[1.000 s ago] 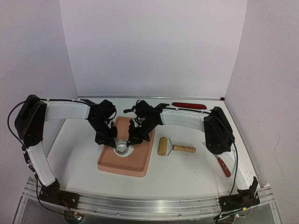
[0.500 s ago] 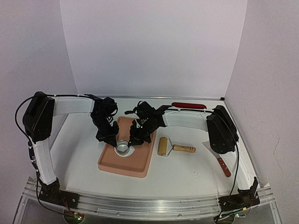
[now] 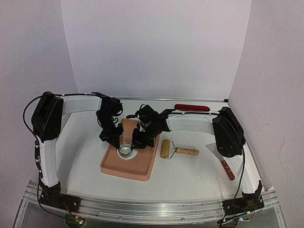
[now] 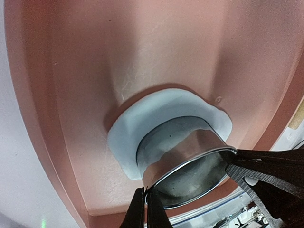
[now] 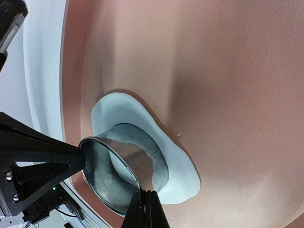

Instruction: Roll out the dumpling wrappers from the dough

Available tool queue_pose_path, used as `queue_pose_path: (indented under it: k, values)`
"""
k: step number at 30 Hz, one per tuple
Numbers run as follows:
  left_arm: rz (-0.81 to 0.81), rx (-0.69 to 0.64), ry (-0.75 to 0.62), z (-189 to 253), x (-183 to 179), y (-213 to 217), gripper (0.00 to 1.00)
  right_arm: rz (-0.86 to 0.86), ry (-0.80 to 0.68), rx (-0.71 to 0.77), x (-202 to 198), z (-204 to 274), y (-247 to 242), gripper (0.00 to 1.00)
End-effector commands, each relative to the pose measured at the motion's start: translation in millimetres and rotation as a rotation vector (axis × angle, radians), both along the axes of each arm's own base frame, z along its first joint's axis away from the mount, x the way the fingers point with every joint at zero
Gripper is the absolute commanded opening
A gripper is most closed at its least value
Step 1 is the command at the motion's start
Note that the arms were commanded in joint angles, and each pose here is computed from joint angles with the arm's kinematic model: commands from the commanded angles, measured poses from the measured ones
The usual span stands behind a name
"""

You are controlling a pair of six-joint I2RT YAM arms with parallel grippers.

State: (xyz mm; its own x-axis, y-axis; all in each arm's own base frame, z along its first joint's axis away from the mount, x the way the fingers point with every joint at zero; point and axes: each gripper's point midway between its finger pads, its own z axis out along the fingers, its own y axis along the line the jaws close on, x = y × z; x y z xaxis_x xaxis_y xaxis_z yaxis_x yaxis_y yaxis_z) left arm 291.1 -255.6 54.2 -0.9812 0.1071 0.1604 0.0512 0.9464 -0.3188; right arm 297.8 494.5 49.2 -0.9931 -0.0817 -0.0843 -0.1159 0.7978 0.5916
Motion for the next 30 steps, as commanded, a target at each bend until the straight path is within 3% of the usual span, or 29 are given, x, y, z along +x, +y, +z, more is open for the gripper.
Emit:
queue_pose_path:
  k: [1,12,22,30]
  values:
    - [0.01,-0.003,-0.144,-15.0,49.4,-6.4,0.0,0.066,0.149,-0.149,-69.8,-25.9,-12.1,0.0]
    - [0.013,-0.004,-0.141,-15.0,52.4,-1.4,0.0,0.074,0.133,-0.161,-69.9,-30.1,-10.2,0.0]
    - [0.095,-0.035,-0.064,-22.1,11.4,5.2,0.0,0.094,0.047,-0.095,-19.0,-16.2,-5.3,0.0]
    - [0.13,-0.059,-0.015,-26.4,-25.5,-15.3,0.0,0.092,0.017,-0.067,13.0,-18.0,1.9,0.0]
